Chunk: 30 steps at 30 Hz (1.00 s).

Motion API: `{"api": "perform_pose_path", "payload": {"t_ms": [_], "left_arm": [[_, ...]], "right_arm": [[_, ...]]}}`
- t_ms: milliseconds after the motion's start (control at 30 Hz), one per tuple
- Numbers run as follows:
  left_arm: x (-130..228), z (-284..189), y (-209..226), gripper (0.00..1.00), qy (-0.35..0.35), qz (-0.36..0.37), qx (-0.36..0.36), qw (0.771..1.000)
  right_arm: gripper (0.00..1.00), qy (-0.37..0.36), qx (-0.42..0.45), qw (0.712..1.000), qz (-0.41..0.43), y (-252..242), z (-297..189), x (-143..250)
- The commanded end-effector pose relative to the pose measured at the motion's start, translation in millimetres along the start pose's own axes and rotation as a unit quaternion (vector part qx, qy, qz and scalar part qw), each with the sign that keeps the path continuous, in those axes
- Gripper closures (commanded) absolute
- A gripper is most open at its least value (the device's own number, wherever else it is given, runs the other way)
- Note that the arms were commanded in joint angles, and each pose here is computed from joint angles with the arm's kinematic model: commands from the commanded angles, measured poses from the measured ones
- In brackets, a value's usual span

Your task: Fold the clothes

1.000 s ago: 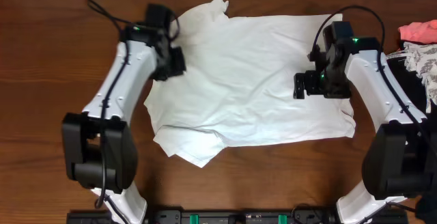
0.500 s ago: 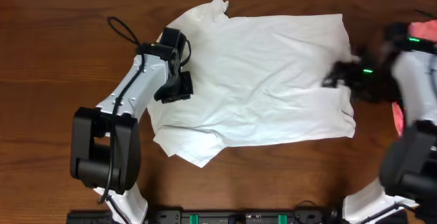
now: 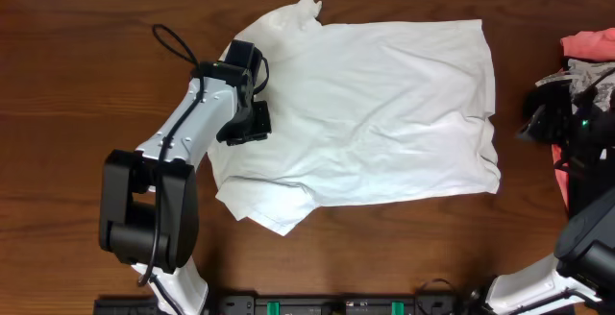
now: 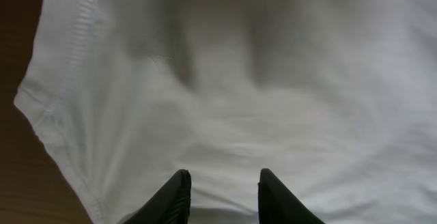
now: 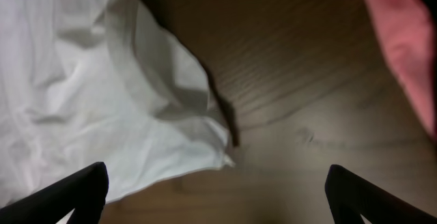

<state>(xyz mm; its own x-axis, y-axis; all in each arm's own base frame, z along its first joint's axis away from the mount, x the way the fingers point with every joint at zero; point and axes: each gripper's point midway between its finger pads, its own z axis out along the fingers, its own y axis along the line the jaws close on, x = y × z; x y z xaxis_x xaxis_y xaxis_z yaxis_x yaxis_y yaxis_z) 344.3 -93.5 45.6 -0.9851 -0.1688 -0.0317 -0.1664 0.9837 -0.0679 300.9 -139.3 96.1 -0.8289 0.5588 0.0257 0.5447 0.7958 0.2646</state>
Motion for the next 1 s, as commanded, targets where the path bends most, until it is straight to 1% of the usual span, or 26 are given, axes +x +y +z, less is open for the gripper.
{"api": "perform_pose_path", "payload": {"t_ms": [0,67,100,133,200,267,333,400,433,467,567,633,667,833,967], "left_arm": [[1,4,4,0.66,0.005,-0.008,-0.009,1.0],[1,4,4,0.66,0.005,-0.008,-0.009,1.0],[1,4,4,0.66,0.005,-0.008,-0.009,1.0],[1,4,4,0.66,0.005,-0.008,-0.009,1.0],[0,4,4,0.66,0.003,-0.008,-0.008,1.0],[-1,4,3,0.66,0.001,-0.008,-0.007,1.0],[-1,4,3,0.66,0.001,-0.008,-0.007,1.0],[-1,4,3,0.66,0.002,-0.008,-0.007,1.0],[-1,4,3,0.66,0.002,-0.008,-0.007,1.0],[-1,4,3,0.66,0.002,-0.008,-0.007,1.0],[-1,4,3,0.66,0.001,-0.008,-0.007,1.0],[0,4,3,0.66,0.002,-0.008,-0.007,1.0],[0,4,3,0.66,0.002,-0.008,-0.007,1.0],[3,4,5,0.66,0.009,-0.009,-0.011,1.0],[3,4,5,0.66,0.008,-0.009,-0.01,1.0]], "right_arm": [[0.01,-0.016,0.015,1.0,0.004,-3,1,-2],[0.01,-0.023,0.015,1.0,0.007,-5,6,-5],[0.03,-0.023,0.016,1.0,0.007,-5,10,-4],[0.08,-0.021,0.016,1.0,0.007,-7,15,-2],[0.12,-0.016,0.016,1.0,0.009,-9,25,2],[0.21,-0.017,0.013,1.0,0.01,-9,35,4],[0.29,-0.02,0.01,1.0,0.004,-7,42,4],[0.35,-0.022,0.009,1.0,-0.003,-3,46,3],[0.4,-0.022,0.006,1.0,-0.008,1,48,4],[0.42,-0.021,0.005,1.0,-0.014,4,51,5],[0.42,-0.026,0.007,0.999,-0.041,16,64,7],[0.48,-0.03,0.012,0.998,-0.056,22,70,7],[0.49,-0.033,0.017,0.997,-0.064,24,73,7],[0.51,-0.038,0.035,0.996,-0.072,27,81,8],[0.49,-0.038,0.048,0.996,-0.068,21,84,10]]}}
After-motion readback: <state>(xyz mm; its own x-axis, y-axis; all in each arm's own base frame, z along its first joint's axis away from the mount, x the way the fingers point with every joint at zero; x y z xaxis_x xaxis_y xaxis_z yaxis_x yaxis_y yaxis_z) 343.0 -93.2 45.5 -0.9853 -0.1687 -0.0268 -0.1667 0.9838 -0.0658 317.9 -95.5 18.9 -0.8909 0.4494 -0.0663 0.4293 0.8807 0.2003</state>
